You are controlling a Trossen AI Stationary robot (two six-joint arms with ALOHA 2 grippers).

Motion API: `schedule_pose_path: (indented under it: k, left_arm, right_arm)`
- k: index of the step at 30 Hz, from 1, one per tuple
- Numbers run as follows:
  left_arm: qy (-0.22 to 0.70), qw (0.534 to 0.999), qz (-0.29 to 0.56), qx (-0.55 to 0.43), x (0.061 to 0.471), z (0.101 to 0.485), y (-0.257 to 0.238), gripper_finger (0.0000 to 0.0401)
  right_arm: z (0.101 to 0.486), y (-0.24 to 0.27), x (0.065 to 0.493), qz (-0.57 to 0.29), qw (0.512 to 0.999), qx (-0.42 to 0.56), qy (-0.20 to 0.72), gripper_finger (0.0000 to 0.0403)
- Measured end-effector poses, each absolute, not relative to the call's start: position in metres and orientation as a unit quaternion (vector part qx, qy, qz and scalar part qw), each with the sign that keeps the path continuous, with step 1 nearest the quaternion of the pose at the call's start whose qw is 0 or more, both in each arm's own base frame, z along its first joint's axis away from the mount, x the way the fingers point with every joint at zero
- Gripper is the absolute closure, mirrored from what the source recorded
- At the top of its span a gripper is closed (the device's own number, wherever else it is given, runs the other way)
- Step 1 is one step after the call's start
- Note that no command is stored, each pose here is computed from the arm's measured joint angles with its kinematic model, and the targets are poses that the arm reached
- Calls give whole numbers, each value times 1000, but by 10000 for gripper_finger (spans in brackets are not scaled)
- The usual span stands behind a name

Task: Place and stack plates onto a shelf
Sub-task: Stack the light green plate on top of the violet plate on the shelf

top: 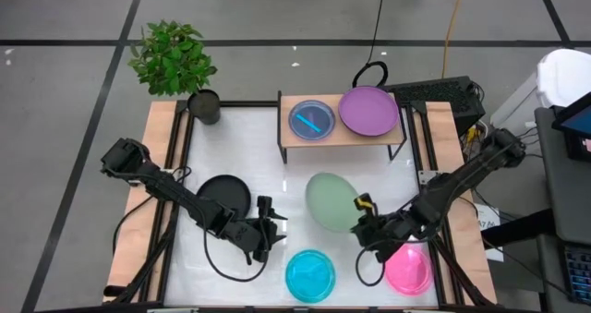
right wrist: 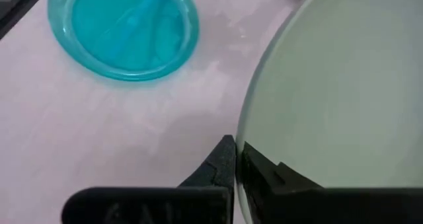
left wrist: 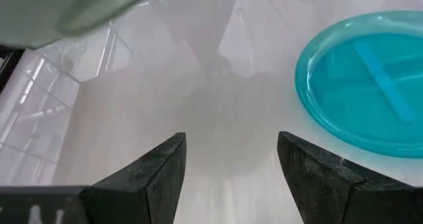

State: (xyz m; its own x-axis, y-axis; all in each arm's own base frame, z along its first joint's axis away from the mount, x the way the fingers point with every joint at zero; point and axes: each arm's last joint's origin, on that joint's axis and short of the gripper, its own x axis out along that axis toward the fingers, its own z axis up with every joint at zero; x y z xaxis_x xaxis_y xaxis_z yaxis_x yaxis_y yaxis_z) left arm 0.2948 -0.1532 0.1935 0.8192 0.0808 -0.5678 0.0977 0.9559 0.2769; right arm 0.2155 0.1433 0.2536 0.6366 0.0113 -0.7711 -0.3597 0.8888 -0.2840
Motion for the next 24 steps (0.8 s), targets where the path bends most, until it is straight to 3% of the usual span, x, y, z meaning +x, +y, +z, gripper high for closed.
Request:
schedule_pose_path:
  k: [24]
  left_arm:
    - [302, 951, 32, 66, 298, 193, -146, 158]
  right_arm:
    - [373, 68, 213, -12, 860, -267, 435, 403]
